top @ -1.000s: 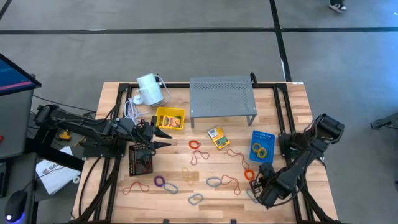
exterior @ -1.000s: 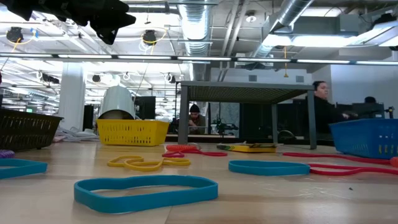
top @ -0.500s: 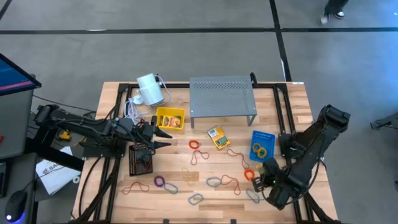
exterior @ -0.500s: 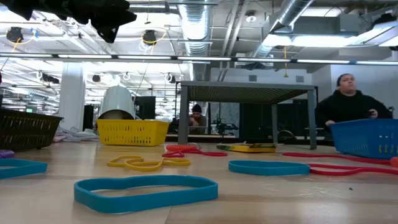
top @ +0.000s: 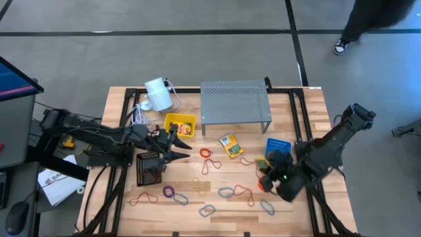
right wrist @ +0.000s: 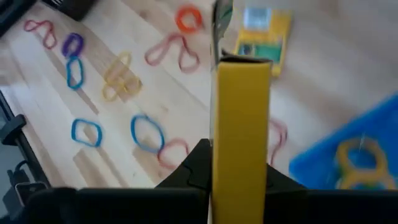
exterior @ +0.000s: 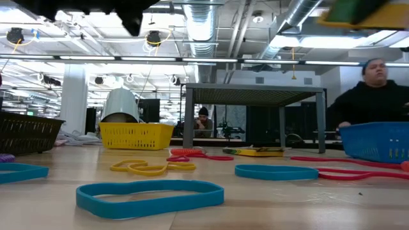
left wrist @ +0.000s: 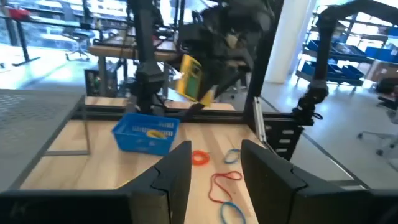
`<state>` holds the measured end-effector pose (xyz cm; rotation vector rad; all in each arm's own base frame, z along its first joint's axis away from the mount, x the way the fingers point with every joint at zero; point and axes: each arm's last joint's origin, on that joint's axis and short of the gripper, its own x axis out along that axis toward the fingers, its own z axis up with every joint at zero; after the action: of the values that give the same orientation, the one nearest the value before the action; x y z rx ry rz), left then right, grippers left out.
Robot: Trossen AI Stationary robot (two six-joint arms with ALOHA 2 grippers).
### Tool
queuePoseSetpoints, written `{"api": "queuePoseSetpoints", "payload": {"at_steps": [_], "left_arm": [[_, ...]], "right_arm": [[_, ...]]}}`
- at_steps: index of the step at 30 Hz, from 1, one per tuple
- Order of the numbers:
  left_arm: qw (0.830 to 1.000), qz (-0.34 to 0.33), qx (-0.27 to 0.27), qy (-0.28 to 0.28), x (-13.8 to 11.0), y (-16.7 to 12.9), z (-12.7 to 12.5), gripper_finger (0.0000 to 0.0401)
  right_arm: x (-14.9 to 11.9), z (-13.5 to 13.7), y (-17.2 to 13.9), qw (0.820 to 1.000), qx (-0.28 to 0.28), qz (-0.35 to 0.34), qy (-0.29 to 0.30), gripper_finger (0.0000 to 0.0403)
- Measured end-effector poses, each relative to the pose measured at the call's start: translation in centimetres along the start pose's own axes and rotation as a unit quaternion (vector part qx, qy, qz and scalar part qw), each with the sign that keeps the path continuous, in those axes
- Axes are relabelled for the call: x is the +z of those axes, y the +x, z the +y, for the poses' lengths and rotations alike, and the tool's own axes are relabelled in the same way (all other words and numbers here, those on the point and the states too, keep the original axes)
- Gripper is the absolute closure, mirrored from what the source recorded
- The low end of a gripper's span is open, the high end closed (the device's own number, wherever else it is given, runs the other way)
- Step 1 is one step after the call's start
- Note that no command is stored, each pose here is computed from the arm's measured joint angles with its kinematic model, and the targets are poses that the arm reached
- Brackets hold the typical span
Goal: Pick & Place Office Desk Supplies
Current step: Put the crayon box into the yellow bin
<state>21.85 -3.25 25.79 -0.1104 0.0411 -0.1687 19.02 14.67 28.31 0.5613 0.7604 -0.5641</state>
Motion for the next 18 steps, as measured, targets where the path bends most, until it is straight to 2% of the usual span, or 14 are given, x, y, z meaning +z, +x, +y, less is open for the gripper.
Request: {"api": "queuePoseSetpoints", "payload": {"at_steps": [6, 13, 18], "left_arm": [[1.000, 0.010, 0.019, 0.000, 2.4, 2.4, 0.8, 0.0237], [0.998, 0.039, 0.050, 0.010, 4.3, 3.8, 2.2, 0.0205], [0.997, 0.066, 0.028, 0.003, 4.2, 4.7, 2.9, 0.0191]], "right_arm": [[5.0, 0.1, 0.6, 0.994, 0.040, -0.045, -0.093, 0.0376], [9.1, -0.2, 2.0, 0.982, 0.091, -0.060, -0.156, 0.0376], [11.2, -0.1, 3.8, 0.973, 0.123, -0.065, -0.183, 0.0376]]}}
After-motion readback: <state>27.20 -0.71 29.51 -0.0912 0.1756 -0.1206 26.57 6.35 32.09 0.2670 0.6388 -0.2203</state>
